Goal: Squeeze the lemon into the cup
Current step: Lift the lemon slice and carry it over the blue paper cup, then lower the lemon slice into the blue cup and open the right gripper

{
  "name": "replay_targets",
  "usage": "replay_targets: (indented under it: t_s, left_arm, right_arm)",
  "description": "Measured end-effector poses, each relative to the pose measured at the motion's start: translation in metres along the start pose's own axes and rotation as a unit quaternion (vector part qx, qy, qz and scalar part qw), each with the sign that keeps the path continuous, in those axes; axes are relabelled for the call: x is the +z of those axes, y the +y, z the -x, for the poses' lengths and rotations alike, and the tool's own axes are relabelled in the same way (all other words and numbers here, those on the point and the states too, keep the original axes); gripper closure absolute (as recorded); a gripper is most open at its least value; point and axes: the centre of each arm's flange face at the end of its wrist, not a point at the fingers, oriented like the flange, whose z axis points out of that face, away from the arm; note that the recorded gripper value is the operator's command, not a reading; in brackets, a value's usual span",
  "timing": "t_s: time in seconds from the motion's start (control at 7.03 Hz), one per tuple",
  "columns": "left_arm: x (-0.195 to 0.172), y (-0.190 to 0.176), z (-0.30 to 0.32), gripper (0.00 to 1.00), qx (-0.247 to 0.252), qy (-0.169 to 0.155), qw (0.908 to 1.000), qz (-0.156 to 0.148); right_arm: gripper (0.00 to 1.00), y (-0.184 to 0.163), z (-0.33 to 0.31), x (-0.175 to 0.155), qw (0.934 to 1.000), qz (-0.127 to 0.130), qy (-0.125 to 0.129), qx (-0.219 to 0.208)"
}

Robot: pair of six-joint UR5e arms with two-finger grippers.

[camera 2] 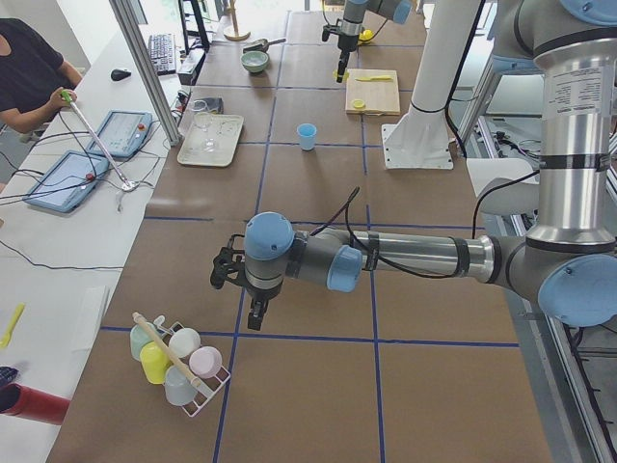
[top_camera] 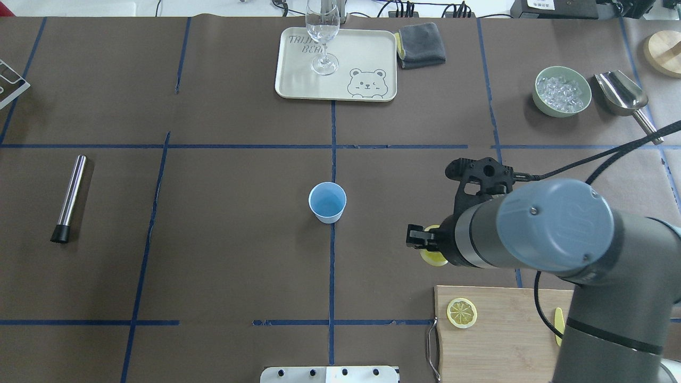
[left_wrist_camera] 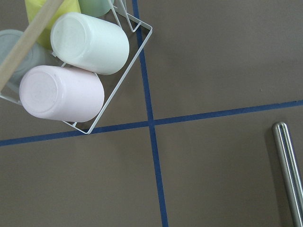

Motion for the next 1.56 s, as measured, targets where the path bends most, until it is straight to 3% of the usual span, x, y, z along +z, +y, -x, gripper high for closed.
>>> replay_targets:
  t_s: [0.71,1.28,1.56]
  left_arm:
    - [-0.001,-0.001,-0.001,0.0,0.001,0.0,1.0,-0.001]
    - [-0.001,-0.001,-0.001,0.0,0.002,0.0,1.0,-0.001]
    - [-0.001,0.0,-0.001,0.0,0.002,0.0,1.0,-0.001]
  right_arm:
    - [0.44,-0.074,0.123,0.035,0.999,-0.022,0.01,0.037]
    - [0.41,-0.094,0.179,0.091,0.9986,-0.005,0.028,0.043]
    - [0.41,-0.086,0.184,0.108,0.9984,0.005,0.04,0.04]
